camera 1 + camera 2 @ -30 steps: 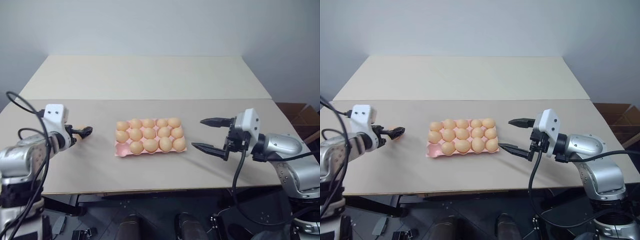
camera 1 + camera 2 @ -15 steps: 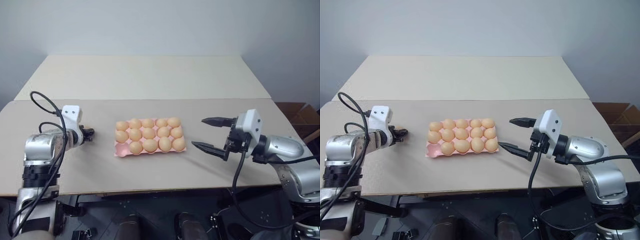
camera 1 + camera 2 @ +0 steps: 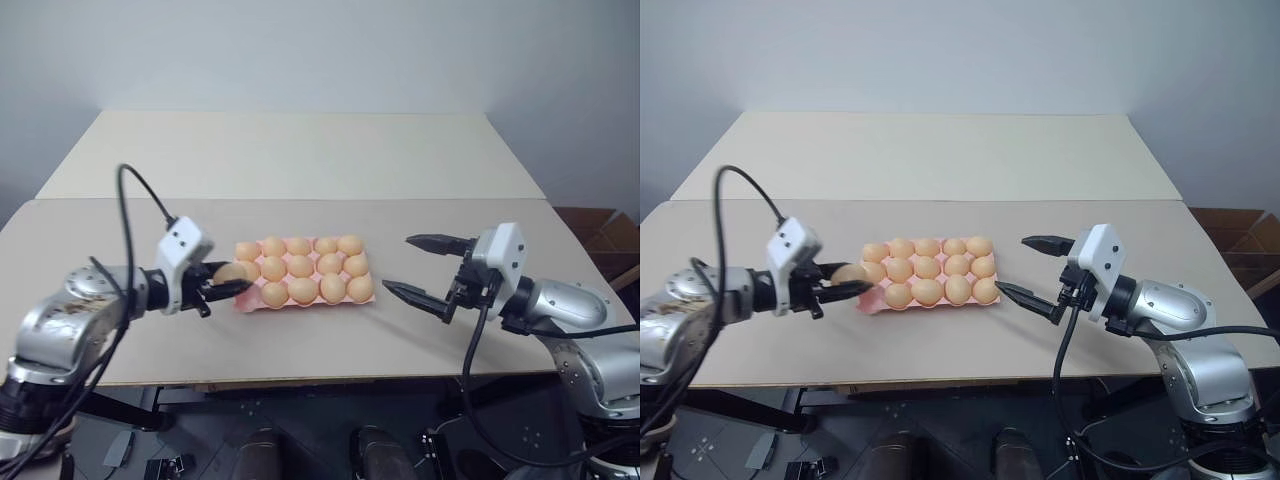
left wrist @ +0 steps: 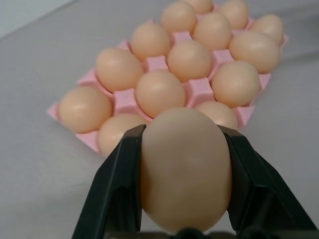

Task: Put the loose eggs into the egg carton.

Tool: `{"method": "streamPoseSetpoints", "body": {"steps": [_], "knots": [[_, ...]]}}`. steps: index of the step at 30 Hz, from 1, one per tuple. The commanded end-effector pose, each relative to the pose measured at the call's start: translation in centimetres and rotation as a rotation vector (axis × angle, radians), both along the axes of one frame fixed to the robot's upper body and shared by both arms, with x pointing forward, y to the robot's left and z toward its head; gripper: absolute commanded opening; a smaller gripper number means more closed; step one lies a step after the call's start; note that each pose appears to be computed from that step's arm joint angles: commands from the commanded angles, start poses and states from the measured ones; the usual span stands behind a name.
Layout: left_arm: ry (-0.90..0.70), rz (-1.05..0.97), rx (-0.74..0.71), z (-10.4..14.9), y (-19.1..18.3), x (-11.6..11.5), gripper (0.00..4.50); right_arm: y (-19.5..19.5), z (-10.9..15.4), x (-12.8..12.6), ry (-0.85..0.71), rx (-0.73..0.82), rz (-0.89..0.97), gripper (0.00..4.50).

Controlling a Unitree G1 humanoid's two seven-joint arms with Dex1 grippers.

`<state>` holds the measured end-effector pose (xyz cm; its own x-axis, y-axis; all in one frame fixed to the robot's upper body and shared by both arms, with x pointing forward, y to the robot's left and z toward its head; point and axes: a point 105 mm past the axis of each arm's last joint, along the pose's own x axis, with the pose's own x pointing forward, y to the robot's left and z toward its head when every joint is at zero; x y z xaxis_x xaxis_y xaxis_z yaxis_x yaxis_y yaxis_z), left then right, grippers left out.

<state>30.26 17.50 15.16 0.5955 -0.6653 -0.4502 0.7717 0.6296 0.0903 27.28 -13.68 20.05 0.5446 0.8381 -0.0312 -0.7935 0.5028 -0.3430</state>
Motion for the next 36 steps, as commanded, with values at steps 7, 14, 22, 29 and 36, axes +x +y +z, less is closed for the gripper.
{"method": "streamPoseSetpoints", "body": {"steps": [7, 14, 22, 29, 36], "knots": [[0.006, -0.035, 0.024, 0.0, -1.0, 0.6, 2.47, -0.3, 1.0, -0.9, -0.04, -0.002, -0.035, 4.5], [-0.104, -0.005, 0.075, 3.2, 0.5, -0.1, 4.46, -0.3, 1.1, -0.8, -0.04, 0.0, -0.037, 4.5], [-0.218, 0.083, 0.079, 5.2, 6.0, -1.8, 4.46, -0.5, 1.1, -0.5, -0.035, -0.011, -0.017, 4.5], [-0.223, 0.027, -0.008, 4.5, 10.4, -7.0, 4.46, -1.7, 0.6, -0.9, 0.036, -0.026, 0.066, 4.5], [-0.118, -0.011, -0.063, 3.2, 10.4, -10.1, 4.46, -2.3, -0.3, -1.2, 0.091, -0.079, 0.143, 4.5]]}}
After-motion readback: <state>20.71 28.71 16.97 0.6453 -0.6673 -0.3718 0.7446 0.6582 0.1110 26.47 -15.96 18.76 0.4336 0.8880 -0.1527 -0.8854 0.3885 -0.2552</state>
